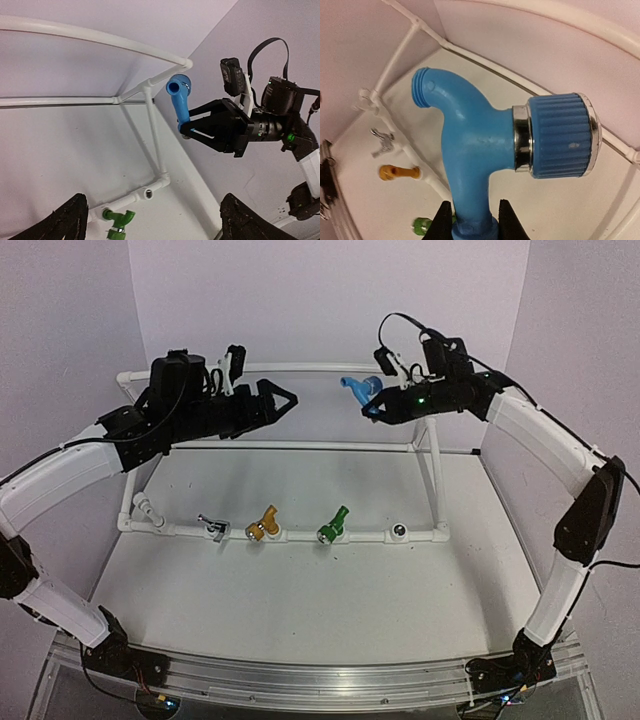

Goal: Install the water faucets
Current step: Pick up the water faucet from the center of the board, then pass from the right arm to the left

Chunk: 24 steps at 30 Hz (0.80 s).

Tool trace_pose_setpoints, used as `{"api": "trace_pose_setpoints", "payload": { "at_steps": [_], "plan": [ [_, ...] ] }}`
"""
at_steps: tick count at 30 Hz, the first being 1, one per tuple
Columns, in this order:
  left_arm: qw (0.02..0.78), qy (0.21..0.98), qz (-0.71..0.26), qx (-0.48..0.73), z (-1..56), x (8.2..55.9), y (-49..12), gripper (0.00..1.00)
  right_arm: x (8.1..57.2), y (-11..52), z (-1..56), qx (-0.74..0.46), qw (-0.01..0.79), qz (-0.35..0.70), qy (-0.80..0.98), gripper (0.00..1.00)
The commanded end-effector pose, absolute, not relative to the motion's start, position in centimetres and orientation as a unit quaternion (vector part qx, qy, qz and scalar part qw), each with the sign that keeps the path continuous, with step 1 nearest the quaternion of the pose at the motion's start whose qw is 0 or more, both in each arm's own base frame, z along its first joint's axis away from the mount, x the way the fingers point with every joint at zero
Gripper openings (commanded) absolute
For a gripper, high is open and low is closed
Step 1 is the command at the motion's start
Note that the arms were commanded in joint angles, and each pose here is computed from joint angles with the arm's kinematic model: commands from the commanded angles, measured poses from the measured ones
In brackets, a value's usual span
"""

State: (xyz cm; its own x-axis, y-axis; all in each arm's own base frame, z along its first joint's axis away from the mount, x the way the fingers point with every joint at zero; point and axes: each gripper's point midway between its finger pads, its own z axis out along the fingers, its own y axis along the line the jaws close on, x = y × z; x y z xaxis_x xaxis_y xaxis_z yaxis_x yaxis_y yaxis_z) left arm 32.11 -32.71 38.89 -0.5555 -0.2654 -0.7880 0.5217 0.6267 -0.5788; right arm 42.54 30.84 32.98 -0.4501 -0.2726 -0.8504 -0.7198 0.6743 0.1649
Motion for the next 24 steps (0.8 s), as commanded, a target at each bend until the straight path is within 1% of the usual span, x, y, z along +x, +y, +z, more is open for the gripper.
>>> {"api": "trace_pose_setpoints", "payload": {
  "at_steps": [1, 3, 5, 6, 9, 13, 14, 16, 18, 20, 21, 22, 24],
  "plan": [
    [0.500, 0.681, -0.512, 0.155, 44.4, 29.8, -34.6, 0.90, 37.6, 35.1, 39.7, -0.321, 0.406, 0.461, 0.721, 0.00],
    [0.511, 0.654, -0.526, 0.189, 45.7, 28.6, -34.8, 0.91, 34.8, 36.3, 41.6, -0.363, 0.377, 0.523, 0.672, 0.00],
    [0.526, 0.642, -0.510, 0.227, 46.6, 27.4, -34.3, 0.93, 32.3, 36.8, 43.0, -0.400, 0.339, 0.571, 0.632, 0.00],
    [0.524, 0.648, -0.496, 0.244, 46.4, 26.8, -33.9, 0.94, 31.2, 36.7, 43.6, -0.417, 0.322, 0.589, 0.613, 0.00],
    [0.525, 0.648, -0.458, 0.309, 46.4, 24.8, -33.0, 0.95, 28.6, 35.9, 44.9, -0.455, 0.315, 0.602, 0.576, 0.00],
    [0.493, 0.676, -0.386, 0.389, 43.1, 22.3, -30.9, 0.95, 25.3, 34.4, 44.8, -0.485, 0.314, 0.603, 0.550, 0.00],
    [0.496, 0.671, -0.369, 0.409, 42.3, 21.8, -30.5, 0.97, 24.4, 34.2, 44.5, -0.491, 0.312, 0.604, 0.545, 0.00],
    [0.527, 0.647, -0.352, 0.424, 42.5, 21.0, -29.4, 0.98, 22.7, 34.2, 44.1, -0.502, 0.304, 0.607, 0.536, 0.00],
    [0.546, 0.623, -0.354, 0.435, 42.8, 20.4, -29.2, 0.98, 20.4, 34.7, 44.0, -0.518, 0.295, 0.610, 0.522, 0.00],
    [0.536, 0.603, -0.379, 0.452, 43.4, 19.5, -29.9, 0.98, 18.4, 35.0, 44.0, -0.534, 0.298, 0.606, 0.509, 0.00],
    [0.516, 0.609, -0.396, 0.454, 43.0, 19.4, -30.6, 0.98, 17.8, 35.2, 43.9, -0.547, 0.317, 0.588, 0.505, 0.00],
    [0.499, 0.613, -0.421, 0.446, 43.3, 19.2, -31.1, 0.98, 16.9, 35.3, 43.6, -0.570, 0.333, 0.563, 0.498, 0.00],
    [0.465, 0.638, -0.458, 0.409, 43.5, 19.8, -32.0, 0.99, 15.9, 35.5, 41.3, -0.640, 0.361, 0.472, 0.486, 0.00]
  ]
}}
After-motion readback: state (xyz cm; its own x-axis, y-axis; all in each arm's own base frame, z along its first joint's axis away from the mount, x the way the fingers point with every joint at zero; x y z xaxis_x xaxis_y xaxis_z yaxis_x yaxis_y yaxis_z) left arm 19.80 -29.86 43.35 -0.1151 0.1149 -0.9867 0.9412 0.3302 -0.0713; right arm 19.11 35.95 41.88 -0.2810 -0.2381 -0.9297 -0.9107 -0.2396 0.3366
